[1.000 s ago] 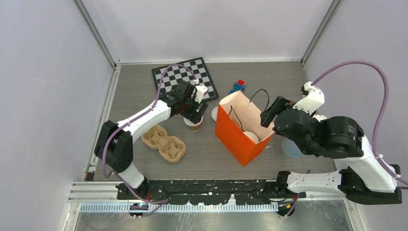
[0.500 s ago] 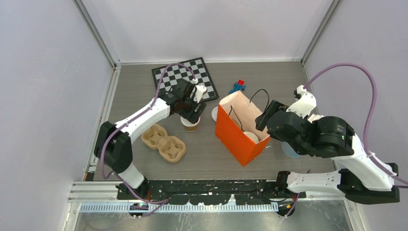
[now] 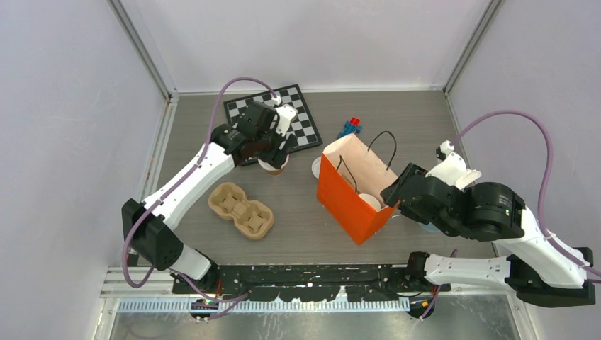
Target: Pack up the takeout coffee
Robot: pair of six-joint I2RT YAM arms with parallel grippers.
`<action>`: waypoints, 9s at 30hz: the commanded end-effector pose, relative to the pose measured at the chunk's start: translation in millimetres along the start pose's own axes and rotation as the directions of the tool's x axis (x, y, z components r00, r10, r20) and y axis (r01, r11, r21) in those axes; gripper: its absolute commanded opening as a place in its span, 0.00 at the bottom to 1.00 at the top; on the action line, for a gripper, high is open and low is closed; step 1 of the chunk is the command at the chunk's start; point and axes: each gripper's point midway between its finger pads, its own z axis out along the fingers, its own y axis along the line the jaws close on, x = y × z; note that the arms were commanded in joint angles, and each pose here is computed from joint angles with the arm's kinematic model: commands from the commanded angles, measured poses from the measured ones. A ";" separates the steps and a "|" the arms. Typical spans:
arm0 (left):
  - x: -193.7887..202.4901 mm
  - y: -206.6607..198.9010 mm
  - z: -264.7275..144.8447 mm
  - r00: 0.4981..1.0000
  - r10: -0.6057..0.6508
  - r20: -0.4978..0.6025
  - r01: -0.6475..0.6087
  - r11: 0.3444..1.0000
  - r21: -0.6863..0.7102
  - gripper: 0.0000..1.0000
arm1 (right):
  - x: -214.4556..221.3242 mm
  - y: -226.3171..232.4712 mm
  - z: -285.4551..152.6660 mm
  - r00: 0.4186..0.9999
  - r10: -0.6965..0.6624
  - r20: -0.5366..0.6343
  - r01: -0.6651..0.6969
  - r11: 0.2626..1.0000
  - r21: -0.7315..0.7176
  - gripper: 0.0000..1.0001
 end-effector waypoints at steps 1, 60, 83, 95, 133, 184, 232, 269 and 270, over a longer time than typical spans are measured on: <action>-16.5 4.9 -21.4 0.998 0.023 0.058 -0.022 0.999 -0.024 0.62 | 10.6 -47.9 -1.2 0.999 -0.016 -0.038 0.021 0.990 0.143 0.64; -50.4 4.2 -67.6 0.985 -0.036 0.171 0.038 0.999 -0.005 0.59 | 11.9 -9.4 41.5 0.997 -0.078 -0.010 0.078 0.982 0.169 0.17; -80.9 -39.4 -188.4 0.926 -0.097 0.366 -0.006 0.963 0.270 0.59 | 25.4 63.8 47.1 0.850 -0.526 0.011 0.513 0.823 -0.243 0.14; -90.6 -95.8 -205.1 0.903 -0.016 0.429 -0.195 0.875 0.443 0.59 | 37.0 63.9 60.0 0.795 -0.604 0.059 0.592 0.751 -0.293 0.14; -33.1 -148.8 -164.8 0.897 0.324 0.299 -0.435 0.760 0.483 0.55 | -15.4 64.4 62.7 0.946 -0.320 0.056 0.322 0.946 -0.025 0.43; -27.8 -147.8 -177.7 0.857 0.417 0.303 -0.509 0.778 0.368 0.50 | -26.6 105.6 80.4 0.856 -0.417 0.306 0.497 0.826 -0.266 0.00; 9.7 -180.8 -148.2 0.766 0.578 0.282 -0.636 0.744 0.203 0.46 | -12.0 98.3 44.1 0.761 -0.487 0.428 0.645 0.637 -0.422 0.00; 46.0 -152.0 -115.7 0.731 0.658 0.183 -0.678 0.731 0.077 0.45 | 10.3 95.9 56.9 0.711 -0.535 0.455 0.702 0.559 -0.440 0.00; 46.1 -149.9 -114.6 0.733 0.653 0.188 -0.673 0.737 0.065 0.45 | 9.5 94.7 56.5 0.710 -0.535 0.457 0.703 0.562 -0.435 0.00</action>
